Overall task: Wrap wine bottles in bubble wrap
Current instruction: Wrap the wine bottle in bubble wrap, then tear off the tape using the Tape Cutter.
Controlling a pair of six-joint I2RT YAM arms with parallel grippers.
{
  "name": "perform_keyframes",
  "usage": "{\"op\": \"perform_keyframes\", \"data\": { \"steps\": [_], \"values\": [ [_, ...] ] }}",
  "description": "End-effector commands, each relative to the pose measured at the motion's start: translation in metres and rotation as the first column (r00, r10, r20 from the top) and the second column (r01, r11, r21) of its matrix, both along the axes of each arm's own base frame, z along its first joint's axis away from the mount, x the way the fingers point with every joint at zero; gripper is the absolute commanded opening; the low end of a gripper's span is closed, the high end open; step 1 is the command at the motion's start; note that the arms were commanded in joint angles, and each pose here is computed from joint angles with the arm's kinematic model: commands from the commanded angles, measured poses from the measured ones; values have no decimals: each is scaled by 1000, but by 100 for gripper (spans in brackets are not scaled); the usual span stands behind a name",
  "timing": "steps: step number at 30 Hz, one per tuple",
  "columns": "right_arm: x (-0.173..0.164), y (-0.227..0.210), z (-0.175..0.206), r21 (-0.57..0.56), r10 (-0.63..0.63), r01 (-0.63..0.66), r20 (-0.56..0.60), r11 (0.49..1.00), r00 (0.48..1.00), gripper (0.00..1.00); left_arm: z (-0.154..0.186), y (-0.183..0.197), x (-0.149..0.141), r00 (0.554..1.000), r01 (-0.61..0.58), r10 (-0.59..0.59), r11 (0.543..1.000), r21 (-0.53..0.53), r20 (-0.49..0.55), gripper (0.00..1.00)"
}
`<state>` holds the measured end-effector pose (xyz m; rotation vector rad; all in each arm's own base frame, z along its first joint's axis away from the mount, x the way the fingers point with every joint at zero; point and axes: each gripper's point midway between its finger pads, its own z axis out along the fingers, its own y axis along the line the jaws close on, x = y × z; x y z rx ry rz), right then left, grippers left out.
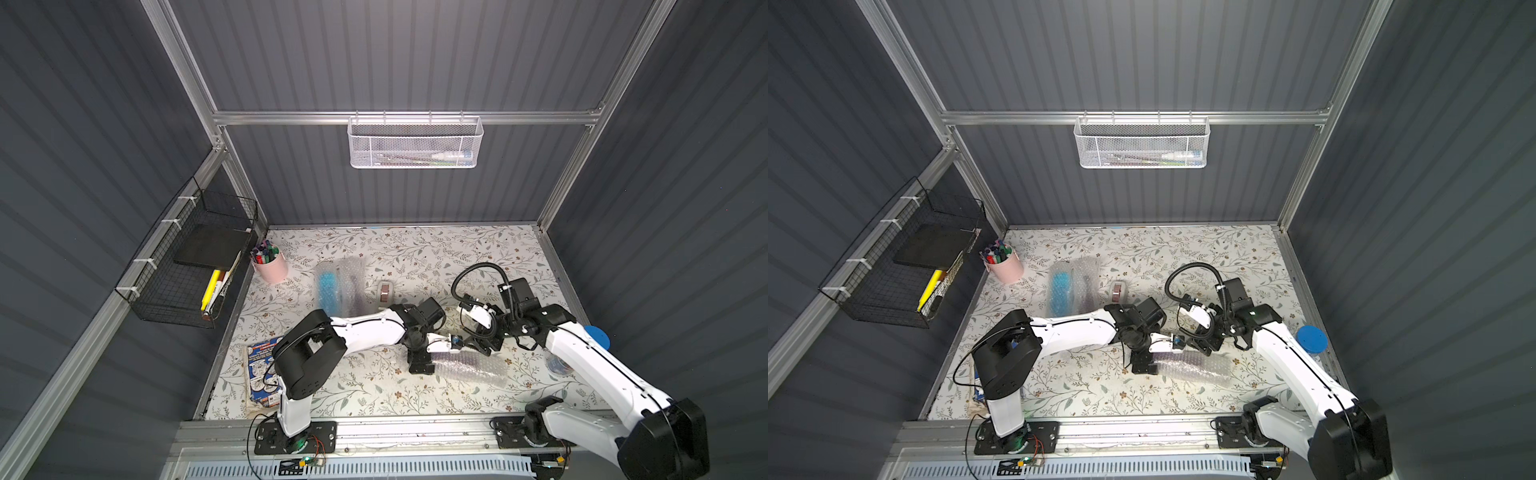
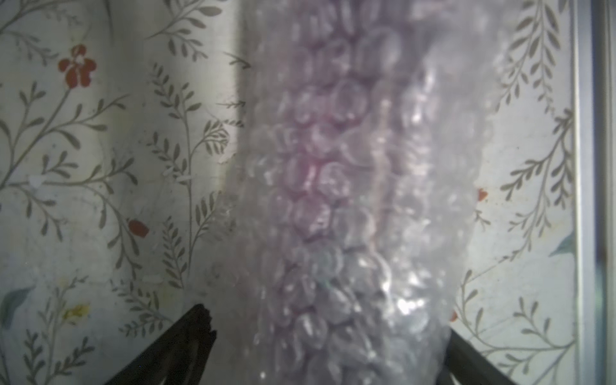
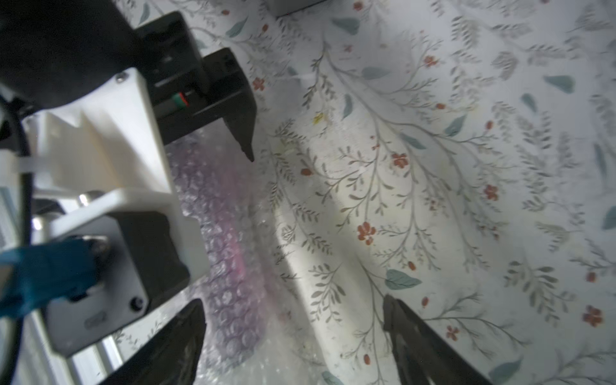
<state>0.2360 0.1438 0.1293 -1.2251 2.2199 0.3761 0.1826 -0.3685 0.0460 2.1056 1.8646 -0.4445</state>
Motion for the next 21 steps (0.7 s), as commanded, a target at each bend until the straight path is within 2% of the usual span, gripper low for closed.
{"op": "perform_keyframes", "data": {
  "steps": [1, 4, 8, 10, 13, 16, 17, 19, 21],
  "values": [
    [31, -6, 19, 64, -161, 154, 122, 986, 979, 86, 39, -4, 10, 997, -70, 72, 995, -67, 20, 99],
    [44, -6, 35, 131, -246, 227, 148, 965, 958, 87, 55, 0, 18, 990, -140, 141, 987, -73, 7, 99],
    [54, 4, 40, 232, -321, 297, 74, 926, 944, 87, 84, 10, 31, 961, -275, 275, 957, -90, -17, 99],
    [61, 11, 42, 292, -359, 338, 19, 894, 933, 86, 97, 20, 38, 932, -362, 361, 926, -101, -37, 99],
    [73, 24, 41, 366, -387, 393, -93, 843, 917, 85, 123, 38, 58, 868, -495, 496, 854, -159, -31, 99],
    [88, 48, 35, 447, -370, 431, -220, 784, 903, 82, 136, 66, 83, 759, -638, 650, 739, -214, -18, 100],
    [93, 56, 32, 457, -375, 453, -255, 765, 891, 81, 138, 77, 92, 721, -684, 691, 695, -220, -58, 99],
    [102, 71, 25, 452, -392, 482, -283, 750, 875, 80, 138, 102, 114, 603, -797, 777, 579, -171, -178, 99],
    [111, 89, 21, 450, -393, 496, -306, 743, 867, 80, 133, 124, 132, 479, -875, 824, 474, -95, -303, 93]
  ]
}}
